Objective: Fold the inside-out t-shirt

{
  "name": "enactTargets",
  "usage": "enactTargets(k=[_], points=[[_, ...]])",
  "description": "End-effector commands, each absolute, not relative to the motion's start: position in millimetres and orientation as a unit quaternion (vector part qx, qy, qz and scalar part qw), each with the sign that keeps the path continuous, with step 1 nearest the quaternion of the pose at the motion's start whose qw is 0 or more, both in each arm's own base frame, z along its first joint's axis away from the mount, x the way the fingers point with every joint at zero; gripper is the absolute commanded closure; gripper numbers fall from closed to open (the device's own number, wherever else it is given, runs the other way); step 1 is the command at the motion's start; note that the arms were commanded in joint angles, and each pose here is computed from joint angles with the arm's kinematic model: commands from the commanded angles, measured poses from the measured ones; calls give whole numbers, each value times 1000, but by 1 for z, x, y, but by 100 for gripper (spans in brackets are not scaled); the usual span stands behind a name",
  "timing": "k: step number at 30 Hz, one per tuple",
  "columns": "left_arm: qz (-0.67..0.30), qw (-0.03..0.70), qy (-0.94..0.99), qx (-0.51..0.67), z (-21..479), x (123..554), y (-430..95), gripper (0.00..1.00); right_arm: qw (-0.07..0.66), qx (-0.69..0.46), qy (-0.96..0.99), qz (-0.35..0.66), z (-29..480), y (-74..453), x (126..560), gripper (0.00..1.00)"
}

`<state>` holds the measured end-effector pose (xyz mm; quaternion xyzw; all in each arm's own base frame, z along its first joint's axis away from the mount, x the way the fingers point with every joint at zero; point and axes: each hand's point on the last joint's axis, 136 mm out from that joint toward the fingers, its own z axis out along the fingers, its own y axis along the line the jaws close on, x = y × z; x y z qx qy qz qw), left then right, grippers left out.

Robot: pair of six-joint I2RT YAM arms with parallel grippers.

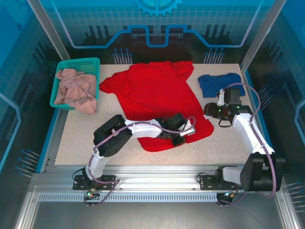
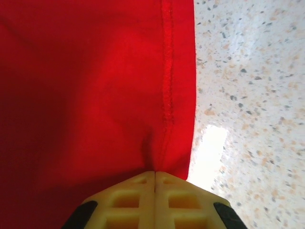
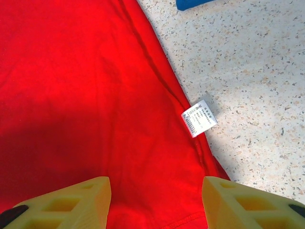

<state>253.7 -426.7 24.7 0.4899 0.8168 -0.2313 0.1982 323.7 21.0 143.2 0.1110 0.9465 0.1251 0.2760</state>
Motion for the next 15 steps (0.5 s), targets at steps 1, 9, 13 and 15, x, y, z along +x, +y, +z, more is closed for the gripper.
enactTargets(k=[1,9,13,15], points=[[-342,223,817,406,87,267,-424,100,277,111,943,145,148,27,318,46],[-481,242,826,169,151,316,-374,100,308,15,928,208,160,76,299,47],[-507,225,826,102,155,332,-353,100,316,-64,916,240,157,112,284,49],[-523,216,819,96,161,333,-351,100,322,-97,907,252,152,130,280,49]])
